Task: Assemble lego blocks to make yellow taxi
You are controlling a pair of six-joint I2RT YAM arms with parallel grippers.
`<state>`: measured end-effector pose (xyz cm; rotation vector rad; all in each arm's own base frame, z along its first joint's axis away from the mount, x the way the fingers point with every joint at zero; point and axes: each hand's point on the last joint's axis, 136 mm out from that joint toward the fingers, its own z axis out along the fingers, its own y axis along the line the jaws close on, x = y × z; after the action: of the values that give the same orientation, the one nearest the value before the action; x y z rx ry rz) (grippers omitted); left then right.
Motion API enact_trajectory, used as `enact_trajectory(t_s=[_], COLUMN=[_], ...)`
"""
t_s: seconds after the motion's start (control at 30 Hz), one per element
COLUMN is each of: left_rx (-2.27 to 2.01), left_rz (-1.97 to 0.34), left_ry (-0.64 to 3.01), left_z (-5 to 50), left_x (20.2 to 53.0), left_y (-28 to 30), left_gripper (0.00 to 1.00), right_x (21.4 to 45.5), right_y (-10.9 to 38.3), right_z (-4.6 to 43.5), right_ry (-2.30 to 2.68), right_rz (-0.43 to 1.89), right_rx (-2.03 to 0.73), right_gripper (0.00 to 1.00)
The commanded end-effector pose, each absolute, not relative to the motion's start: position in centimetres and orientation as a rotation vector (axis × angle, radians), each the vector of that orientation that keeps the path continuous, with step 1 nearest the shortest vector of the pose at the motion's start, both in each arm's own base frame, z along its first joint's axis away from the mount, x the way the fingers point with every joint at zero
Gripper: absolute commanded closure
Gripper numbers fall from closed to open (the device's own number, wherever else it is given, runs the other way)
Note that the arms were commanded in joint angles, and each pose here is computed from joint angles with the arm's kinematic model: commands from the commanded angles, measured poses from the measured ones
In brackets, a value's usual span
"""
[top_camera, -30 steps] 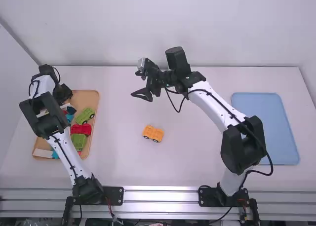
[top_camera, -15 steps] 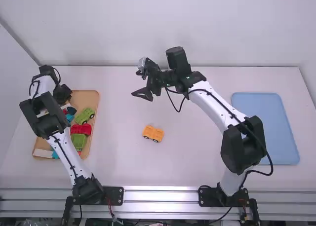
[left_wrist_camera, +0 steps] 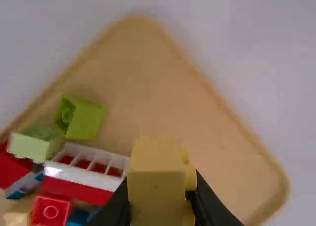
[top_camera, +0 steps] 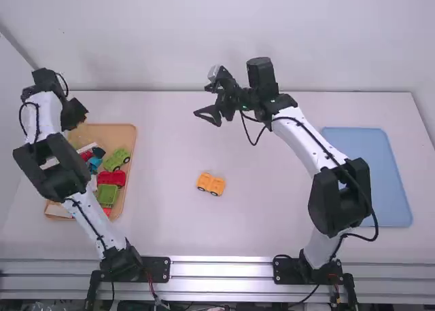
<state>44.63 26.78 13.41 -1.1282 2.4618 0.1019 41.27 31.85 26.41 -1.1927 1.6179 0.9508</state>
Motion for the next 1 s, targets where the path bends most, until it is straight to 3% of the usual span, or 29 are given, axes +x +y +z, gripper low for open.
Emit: enact_trajectory(t_s=[0.0, 0.27, 0.4, 0.57, 0.97], left_rx=[-0.936, -0.303, 0.061, 0.371, 0.598], left_rz=[0.103, 0.005, -0.098, -0.130, -0.258], left_ry=[2.431, 2.210, 2.101, 1.934, 1.732], left_z=[17.7, 21.8, 22.1, 21.6, 20.7], left_x=[44.7, 44.2, 42.0, 39.6, 37.7], left_y=[22.9, 9.0, 0.8, -5.5, -11.5], left_gripper=[0.98, 0.98, 0.98, 0.98, 0.98], right_x=[42.3, 43.2, 41.8, 40.8, 38.5], right_y=[31.8, 30.4, 30.3, 30.5, 31.8], right_z=[27.3, 27.3, 27.4, 25.9, 22.2], right_ry=[1.648, 1.724, 1.692, 1.712, 1.731], right_rz=[0.952, 0.995, 1.126, 1.243, 1.391], right_rx=[-1.130, -1.035, -1.063, -1.023, -0.953], right_gripper=[0.01, 0.01, 0.00, 0.07, 0.09])
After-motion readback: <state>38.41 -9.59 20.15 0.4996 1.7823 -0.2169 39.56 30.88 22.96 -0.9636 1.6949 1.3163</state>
